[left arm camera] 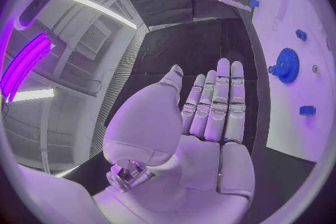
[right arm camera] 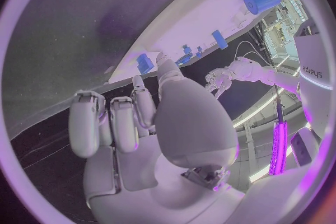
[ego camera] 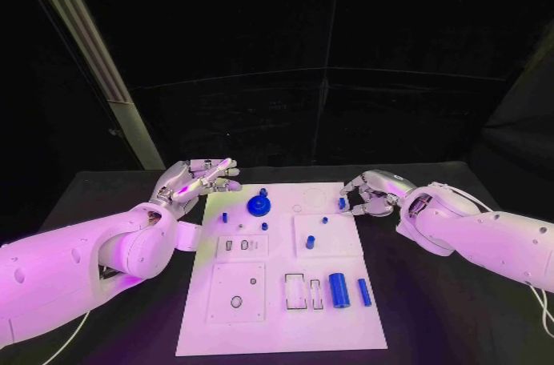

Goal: Assemble the parts on the task board

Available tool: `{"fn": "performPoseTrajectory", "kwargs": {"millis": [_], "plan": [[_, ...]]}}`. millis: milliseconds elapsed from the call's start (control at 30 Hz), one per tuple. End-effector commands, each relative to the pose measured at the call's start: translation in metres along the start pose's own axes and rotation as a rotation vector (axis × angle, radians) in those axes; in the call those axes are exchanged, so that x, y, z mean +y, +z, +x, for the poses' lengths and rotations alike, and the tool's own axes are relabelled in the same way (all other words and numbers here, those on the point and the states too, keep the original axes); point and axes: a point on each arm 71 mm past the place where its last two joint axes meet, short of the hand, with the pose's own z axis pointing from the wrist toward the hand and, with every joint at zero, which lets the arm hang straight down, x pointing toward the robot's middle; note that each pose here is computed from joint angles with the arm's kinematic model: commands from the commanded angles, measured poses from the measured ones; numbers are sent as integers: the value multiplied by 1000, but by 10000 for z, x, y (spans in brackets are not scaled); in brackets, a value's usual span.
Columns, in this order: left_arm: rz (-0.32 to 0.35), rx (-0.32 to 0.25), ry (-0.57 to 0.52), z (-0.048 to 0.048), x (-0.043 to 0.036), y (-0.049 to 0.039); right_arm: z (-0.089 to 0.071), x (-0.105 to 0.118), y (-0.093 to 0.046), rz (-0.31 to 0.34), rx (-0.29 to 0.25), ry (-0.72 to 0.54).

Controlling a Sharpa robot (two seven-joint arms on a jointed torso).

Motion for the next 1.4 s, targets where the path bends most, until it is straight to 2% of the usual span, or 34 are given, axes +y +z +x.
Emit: {"fn": "performPoseTrajectory", "kwargs": {"millis": [33,567,1400], "plan": [[4,17,-8,14,-6,5,-4,-6,13,-8,-3,3],[-1,17,-8,11,2,8,42,-9,84,-2,9,19],[-7,18,-8,14,6,5,69,17,104,-10,28,24]]}}
